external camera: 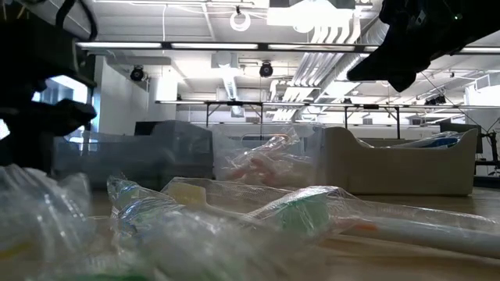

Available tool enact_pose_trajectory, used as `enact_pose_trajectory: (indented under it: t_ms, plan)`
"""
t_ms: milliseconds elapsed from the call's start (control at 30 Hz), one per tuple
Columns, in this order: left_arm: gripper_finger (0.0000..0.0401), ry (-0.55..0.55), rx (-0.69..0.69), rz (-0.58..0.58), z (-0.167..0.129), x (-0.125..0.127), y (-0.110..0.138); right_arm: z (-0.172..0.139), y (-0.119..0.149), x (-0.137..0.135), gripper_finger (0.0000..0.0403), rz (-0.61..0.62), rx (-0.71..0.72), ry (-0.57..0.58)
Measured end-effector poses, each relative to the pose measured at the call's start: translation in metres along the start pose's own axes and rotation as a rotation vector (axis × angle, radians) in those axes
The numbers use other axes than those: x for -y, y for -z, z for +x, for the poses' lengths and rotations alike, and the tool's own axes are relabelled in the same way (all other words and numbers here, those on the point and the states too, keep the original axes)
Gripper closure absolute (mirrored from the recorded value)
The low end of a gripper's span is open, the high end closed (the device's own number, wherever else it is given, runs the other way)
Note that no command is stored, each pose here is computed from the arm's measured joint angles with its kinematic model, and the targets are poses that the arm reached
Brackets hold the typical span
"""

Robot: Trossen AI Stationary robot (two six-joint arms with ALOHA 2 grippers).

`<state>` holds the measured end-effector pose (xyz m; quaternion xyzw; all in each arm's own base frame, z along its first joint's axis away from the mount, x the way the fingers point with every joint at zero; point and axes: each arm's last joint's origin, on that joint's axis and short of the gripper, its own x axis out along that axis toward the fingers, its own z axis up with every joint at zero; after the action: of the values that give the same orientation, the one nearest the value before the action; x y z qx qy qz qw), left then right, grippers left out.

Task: Pick & Place Toothbrushes
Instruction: Put the blue toothbrush into the gray bin

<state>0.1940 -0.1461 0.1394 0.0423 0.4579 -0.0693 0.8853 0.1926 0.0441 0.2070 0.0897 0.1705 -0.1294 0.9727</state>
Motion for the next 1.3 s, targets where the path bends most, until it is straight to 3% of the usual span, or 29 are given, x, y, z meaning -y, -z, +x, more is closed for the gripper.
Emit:
enact_pose_trajectory:
  t_ms: [767, 1133, 1300]
  plan:
    - [0.0286, 0.011, -0.021, 0.011, 0.002, 0.001, 0.002, 0.0, 0.0, 0.0, 0.0401, -0.001, -0.004, 0.001]
    - [0.0369, 0.013, -0.013, 0.009, 0.002, 0.001, 0.0, 0.0, 0.0, 0.0, 0.0401, -0.001, -0.004, 0.002]
    - [0.0386, 0.022, 0.012, 0.057, -0.002, 0.004, -0.01, 0.0, 0.0, 0.0, 0.0401, -0.001, -0.004, 0.001]
